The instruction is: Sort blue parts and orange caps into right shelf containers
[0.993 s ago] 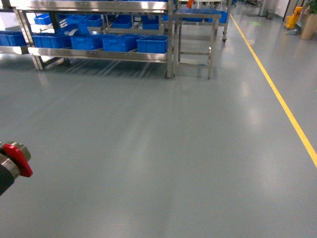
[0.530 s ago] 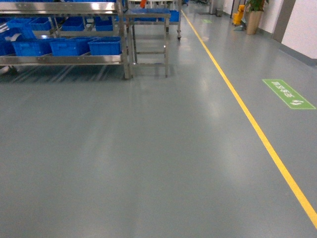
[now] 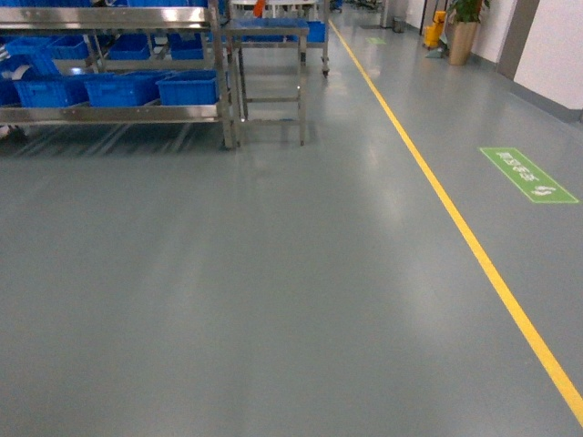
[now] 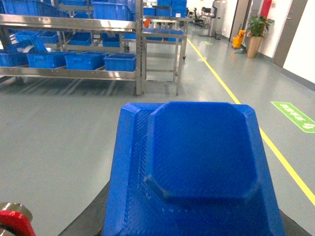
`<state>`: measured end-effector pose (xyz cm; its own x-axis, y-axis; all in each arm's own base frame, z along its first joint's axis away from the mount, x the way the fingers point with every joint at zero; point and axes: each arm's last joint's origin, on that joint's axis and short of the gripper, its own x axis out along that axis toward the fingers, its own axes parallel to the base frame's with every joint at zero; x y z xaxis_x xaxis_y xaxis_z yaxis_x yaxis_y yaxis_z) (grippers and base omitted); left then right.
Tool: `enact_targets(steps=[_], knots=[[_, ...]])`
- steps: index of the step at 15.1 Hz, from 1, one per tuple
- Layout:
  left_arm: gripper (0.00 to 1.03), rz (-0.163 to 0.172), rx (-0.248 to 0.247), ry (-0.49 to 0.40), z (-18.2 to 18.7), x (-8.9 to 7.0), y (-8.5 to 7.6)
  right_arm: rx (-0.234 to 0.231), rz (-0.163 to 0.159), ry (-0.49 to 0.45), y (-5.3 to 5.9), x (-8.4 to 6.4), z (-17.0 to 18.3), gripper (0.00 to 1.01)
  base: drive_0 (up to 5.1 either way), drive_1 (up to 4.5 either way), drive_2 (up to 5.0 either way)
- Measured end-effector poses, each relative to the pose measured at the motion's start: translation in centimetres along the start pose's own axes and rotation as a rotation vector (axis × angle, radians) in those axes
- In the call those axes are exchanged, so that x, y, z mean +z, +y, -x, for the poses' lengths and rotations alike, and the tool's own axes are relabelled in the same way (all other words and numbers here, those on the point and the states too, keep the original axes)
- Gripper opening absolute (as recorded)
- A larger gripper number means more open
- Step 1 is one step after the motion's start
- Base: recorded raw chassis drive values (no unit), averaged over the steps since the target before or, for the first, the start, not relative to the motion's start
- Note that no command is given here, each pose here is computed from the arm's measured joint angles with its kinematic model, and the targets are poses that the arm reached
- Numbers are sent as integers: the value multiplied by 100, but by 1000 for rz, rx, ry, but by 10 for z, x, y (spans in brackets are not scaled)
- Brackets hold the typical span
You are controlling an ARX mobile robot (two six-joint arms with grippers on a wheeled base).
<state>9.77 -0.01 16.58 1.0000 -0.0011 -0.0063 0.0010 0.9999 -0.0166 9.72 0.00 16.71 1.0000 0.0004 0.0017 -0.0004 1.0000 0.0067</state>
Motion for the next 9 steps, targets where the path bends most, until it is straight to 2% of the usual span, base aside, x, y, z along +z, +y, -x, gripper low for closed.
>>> enact_targets(steps=[9], knots=[[42,0,0,-2,0,0,0,0,0,-5,0,0,0,45,13,446,-421]])
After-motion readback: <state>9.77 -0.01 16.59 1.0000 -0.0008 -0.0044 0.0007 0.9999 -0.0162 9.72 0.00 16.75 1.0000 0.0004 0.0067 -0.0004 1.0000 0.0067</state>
